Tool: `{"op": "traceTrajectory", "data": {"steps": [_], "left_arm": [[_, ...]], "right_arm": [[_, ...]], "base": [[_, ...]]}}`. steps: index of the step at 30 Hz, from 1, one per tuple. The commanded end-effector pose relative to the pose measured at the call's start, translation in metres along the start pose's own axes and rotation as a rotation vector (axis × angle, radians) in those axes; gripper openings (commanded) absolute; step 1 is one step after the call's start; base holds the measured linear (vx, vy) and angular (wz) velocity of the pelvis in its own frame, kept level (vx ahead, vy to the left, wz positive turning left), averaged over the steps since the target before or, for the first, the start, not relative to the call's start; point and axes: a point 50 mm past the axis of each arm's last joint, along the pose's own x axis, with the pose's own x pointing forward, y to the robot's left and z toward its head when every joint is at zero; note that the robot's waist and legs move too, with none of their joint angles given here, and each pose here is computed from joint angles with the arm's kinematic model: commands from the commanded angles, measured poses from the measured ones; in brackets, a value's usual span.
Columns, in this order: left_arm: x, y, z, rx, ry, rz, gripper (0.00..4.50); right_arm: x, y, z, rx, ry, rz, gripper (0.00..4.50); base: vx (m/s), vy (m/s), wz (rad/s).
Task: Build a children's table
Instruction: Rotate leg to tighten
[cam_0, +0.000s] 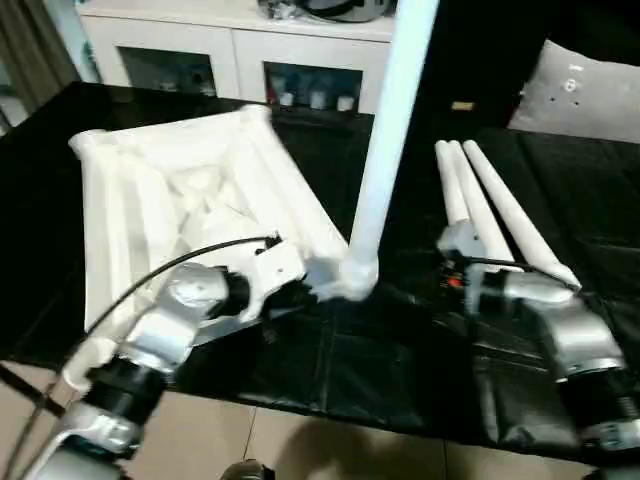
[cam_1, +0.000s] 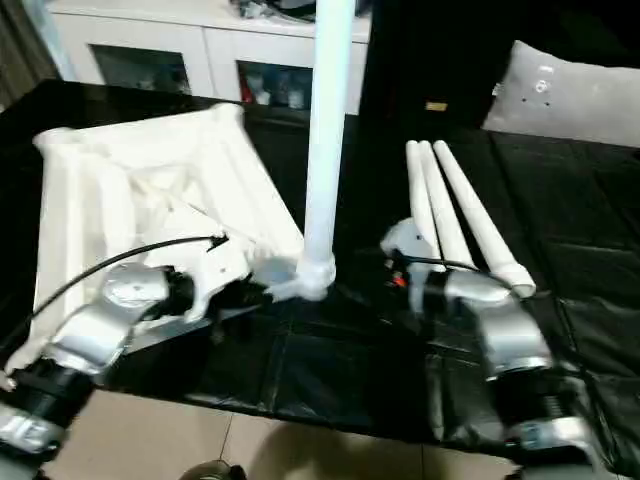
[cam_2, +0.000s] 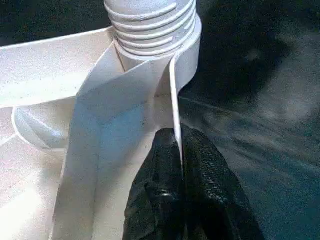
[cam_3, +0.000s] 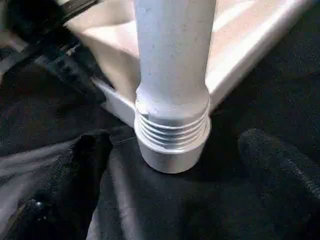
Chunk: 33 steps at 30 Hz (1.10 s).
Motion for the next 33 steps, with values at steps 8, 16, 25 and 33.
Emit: {"op": "traceTrajectory", "data": {"steps": [8,16,25,33], "left_arm": [[0.0,-0.014,0.006,0.151,0.035,-0.234,0.0],[-0.001,-0.014,0.006,0.172,0.034,-0.258,0.0],[-0.001,-0.014,0.004,0.177,0.042,-0.258,0.0],[0.0,-0.016,0.006,0.142,0.007,-0.233,0.0]], "right_arm": [[0.012,0.007,0.01,-0.084,0.021,0.168,4.46],[0.024,0.011,0.007,-0.069,0.017,0.2,3.71],[0.028,0.012,0.003,-0.063,0.031,0.218,2.88],[0.034,0.019,0.003,0.018,-0.037,0.227,2.75]], "base": [[0.0,0.0,0.0],[0.0,0.0,0.0],[0.0,0.0,0.0],[0.0,0.0,0.0]]}}
